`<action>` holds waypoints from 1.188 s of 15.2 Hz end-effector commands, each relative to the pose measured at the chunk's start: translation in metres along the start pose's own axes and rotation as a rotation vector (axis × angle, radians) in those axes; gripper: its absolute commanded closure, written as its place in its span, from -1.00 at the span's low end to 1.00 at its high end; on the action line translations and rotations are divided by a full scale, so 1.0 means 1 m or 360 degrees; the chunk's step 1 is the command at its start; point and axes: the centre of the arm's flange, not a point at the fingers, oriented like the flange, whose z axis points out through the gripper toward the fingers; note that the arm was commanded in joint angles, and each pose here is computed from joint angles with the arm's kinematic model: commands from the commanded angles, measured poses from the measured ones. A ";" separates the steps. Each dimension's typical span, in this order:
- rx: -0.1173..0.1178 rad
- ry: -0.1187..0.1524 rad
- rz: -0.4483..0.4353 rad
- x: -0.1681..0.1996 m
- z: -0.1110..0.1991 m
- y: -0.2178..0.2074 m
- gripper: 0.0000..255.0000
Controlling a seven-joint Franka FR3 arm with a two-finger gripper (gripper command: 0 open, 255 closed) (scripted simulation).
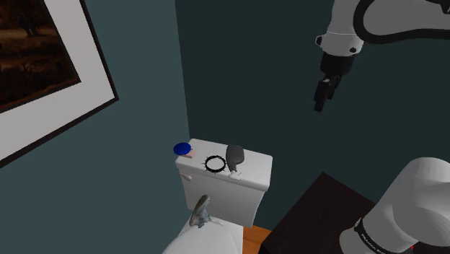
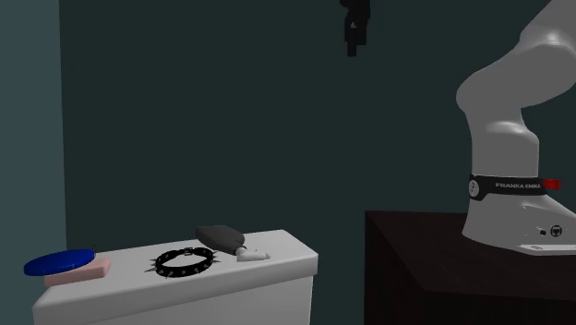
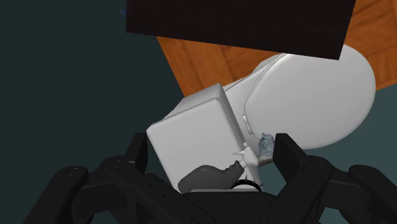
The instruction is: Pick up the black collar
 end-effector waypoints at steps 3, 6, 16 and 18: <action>0.0007 -0.0008 0.0023 0.019 0.016 -0.010 -1.00; 0.0019 -0.0021 0.0057 0.047 0.041 -0.025 -1.00; 0.0056 -0.0063 0.0171 0.141 0.123 -0.070 -1.00; 0.0064 -0.0071 0.0194 0.160 0.140 -0.079 -1.00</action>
